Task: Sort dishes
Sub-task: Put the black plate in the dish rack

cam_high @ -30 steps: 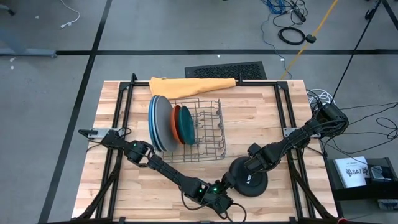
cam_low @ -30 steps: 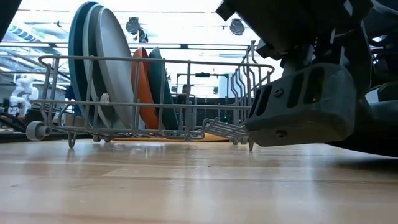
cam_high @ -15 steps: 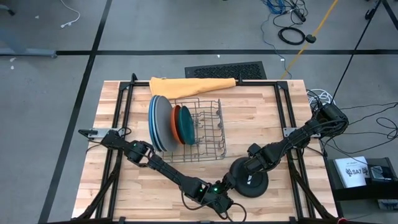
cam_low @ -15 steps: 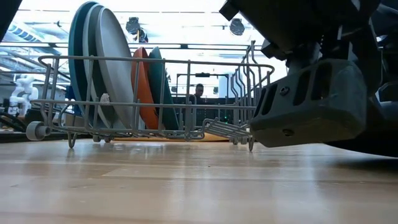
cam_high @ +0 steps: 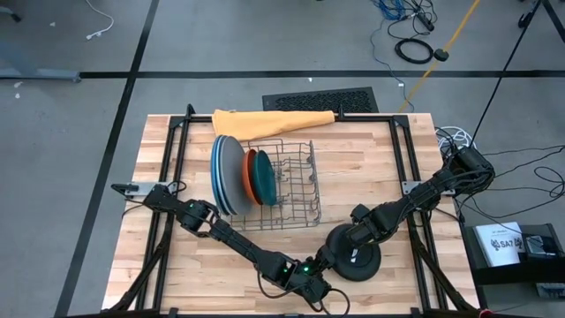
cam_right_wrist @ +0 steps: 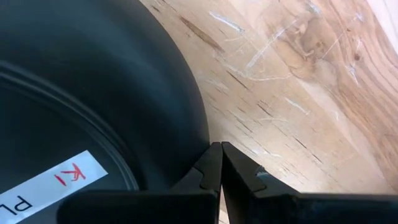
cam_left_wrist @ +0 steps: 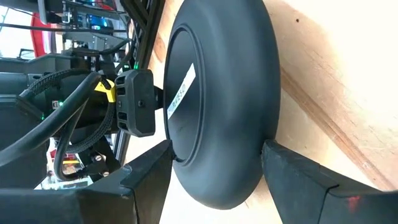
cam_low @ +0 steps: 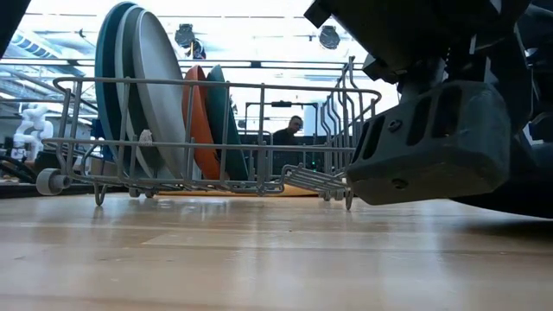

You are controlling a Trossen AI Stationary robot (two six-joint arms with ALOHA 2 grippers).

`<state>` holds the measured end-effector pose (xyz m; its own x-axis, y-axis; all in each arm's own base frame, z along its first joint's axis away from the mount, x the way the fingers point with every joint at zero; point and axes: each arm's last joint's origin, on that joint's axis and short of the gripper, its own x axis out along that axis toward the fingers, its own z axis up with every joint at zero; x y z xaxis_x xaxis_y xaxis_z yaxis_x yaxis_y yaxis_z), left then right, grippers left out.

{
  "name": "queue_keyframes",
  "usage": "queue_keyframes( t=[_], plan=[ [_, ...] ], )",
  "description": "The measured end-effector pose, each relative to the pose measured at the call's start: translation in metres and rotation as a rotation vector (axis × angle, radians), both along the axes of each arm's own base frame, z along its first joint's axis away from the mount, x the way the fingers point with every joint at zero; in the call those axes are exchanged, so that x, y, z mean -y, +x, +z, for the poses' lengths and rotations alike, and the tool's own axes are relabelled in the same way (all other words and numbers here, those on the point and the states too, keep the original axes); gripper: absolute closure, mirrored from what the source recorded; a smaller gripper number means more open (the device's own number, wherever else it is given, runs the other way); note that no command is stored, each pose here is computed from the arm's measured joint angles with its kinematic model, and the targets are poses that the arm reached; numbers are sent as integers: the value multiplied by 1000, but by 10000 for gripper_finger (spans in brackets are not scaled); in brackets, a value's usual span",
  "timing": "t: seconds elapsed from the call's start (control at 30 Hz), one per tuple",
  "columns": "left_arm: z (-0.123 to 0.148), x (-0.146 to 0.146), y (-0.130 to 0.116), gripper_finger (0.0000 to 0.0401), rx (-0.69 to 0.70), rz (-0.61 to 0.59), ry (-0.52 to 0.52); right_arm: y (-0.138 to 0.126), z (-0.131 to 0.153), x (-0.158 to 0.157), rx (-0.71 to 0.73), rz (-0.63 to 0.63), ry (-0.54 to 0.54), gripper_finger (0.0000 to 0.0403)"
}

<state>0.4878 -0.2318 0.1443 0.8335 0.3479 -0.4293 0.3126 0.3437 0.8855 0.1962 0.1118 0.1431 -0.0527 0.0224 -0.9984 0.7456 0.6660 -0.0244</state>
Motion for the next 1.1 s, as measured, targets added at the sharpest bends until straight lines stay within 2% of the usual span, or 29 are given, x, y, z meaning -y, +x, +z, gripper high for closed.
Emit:
queue_keyframes(
  t=[0.17,0.33,0.5,0.63,0.77,0.9,1.1],
  plan=[
    [-1,0,0,159,-11,-16,-8,0,0,0,1,0,4,403],
    [-5,2,-2,159,-78,-97,-49,5,0,-3,44,-1,36,403],
    [-8,-5,-1,145,-167,-168,-169,14,1,-8,141,-3,83,403],
    [-10,-16,2,122,-217,-174,-218,14,1,-8,142,-22,85,403],
    [-14,-19,0,118,-264,-173,-270,15,2,-9,153,-23,98,403],
    [-4,-15,-3,118,-249,-169,-268,16,2,-9,160,-22,106,403],
    [14,-17,-9,118,-274,-189,-332,20,2,-11,194,-17,132,402]
  ],
)
